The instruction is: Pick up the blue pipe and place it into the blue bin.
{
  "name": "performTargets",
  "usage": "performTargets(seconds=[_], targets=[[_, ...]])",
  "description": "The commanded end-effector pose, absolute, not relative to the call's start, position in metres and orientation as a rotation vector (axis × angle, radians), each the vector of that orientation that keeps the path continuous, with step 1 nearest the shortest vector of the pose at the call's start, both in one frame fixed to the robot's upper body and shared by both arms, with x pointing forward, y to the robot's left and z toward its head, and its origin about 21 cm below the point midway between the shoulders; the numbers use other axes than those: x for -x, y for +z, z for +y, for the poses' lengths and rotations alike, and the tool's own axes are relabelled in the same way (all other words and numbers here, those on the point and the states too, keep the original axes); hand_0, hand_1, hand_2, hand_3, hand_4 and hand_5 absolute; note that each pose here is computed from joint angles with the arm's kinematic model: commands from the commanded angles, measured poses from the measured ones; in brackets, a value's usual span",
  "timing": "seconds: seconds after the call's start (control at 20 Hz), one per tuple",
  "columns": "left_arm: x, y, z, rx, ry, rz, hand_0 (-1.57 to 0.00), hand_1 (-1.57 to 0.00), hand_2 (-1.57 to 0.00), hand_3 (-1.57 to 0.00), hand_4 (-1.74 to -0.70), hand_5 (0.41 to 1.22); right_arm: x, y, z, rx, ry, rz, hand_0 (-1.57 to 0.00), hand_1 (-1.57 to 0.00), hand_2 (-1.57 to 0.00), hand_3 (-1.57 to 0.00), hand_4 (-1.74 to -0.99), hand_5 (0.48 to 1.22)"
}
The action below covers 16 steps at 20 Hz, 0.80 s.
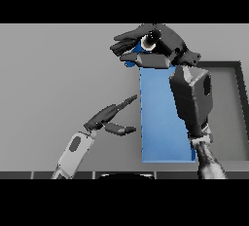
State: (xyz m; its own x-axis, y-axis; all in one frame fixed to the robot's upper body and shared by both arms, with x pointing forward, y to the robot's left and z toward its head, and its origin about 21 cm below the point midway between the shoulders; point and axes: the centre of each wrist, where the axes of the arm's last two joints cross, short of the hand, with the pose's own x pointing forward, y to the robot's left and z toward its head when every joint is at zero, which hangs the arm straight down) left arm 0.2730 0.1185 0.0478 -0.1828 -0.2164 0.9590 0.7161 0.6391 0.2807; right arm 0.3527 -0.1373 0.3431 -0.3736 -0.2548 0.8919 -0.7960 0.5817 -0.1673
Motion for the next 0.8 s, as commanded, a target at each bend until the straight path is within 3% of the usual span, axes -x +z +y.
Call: performTargets(seconds=[0.0, 0.25, 0.35, 0.75], targets=[[-0.275, 0.047, 0.122, 0.428, -0.879, -1.536, 0.0, 0.0, 0.0, 0.0, -0.89, 0.425, -0.361, 0.344, -0.142, -0.806, 0.721, -1.9, -1.57, -1.57, -1.57, -1.57, -1.741, 1.221], [-0.276, 0.051, 0.124, 0.411, -0.893, -1.567, 0.0, 0.0, 0.0, 0.0, -0.88, 0.412, -0.405, 0.323, -0.189, -0.573, 0.606, -1.852, -1.57, -1.57, -1.57, -1.57, -1.741, 1.221], [-0.273, 0.049, 0.124, 0.414, -0.896, -1.569, 0.0, 0.0, 0.0, 0.0, -0.87, 0.415, -0.414, 0.3, -0.21, -0.534, 0.529, -1.798, -1.57, -1.57, -1.57, -1.57, -1.741, 1.221], [-0.271, 0.048, 0.122, 0.426, -0.877, -1.551, 0.0, 0.0, 0.0, 0.0, -0.88, 0.423, -0.397, 0.208, -0.25, -0.386, 0.423, -1.55, -1.57, -1.57, -1.57, -1.57, -1.741, 1.221]])
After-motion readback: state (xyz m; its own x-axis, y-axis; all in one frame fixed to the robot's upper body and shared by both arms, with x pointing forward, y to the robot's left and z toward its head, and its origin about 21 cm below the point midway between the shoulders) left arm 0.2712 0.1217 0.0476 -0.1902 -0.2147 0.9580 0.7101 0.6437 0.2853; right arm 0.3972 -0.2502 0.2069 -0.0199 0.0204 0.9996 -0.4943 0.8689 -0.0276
